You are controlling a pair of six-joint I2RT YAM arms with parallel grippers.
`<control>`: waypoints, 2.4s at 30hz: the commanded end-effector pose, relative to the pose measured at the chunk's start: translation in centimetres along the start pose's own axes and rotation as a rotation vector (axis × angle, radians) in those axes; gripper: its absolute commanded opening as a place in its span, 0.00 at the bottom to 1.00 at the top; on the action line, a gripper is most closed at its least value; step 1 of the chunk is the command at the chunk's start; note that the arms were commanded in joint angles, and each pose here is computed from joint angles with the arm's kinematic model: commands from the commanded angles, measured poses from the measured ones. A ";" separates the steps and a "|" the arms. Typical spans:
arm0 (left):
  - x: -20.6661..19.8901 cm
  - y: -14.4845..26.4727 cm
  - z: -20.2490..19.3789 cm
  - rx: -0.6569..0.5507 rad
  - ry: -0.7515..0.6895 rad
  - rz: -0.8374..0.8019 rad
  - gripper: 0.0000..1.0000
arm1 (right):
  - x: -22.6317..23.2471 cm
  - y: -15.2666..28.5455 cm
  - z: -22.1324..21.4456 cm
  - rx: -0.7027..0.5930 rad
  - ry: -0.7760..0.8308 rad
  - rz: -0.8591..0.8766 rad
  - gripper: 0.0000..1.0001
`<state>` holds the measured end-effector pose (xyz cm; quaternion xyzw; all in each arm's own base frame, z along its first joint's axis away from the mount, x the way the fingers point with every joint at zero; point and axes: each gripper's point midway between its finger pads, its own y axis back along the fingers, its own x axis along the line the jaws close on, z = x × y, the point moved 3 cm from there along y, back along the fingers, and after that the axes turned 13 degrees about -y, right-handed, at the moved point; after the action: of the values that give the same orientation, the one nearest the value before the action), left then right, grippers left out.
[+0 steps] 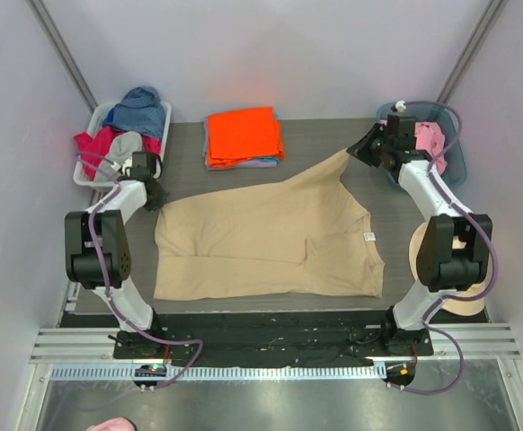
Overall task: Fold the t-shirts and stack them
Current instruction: Fold the tshirt
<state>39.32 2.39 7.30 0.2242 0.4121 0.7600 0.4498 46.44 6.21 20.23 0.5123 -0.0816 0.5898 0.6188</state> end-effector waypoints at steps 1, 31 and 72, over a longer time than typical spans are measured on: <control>-0.5 3.5 2.4 -0.079 -0.009 -0.060 0.00 | 2.0 3.6 1.3 -0.055 0.007 0.032 0.01; -3.0 2.3 4.6 -0.089 -0.067 -0.103 0.00 | -2.0 5.0 2.9 -0.208 -0.051 -0.060 0.01; -4.7 2.7 2.4 -0.114 -0.105 -0.130 0.00 | -3.1 7.7 1.3 -0.207 -0.082 -0.052 0.01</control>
<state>41.77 -1.84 8.25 0.2588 0.3811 0.7176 0.5224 41.81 2.44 19.81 0.5018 -0.1199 0.5422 0.6632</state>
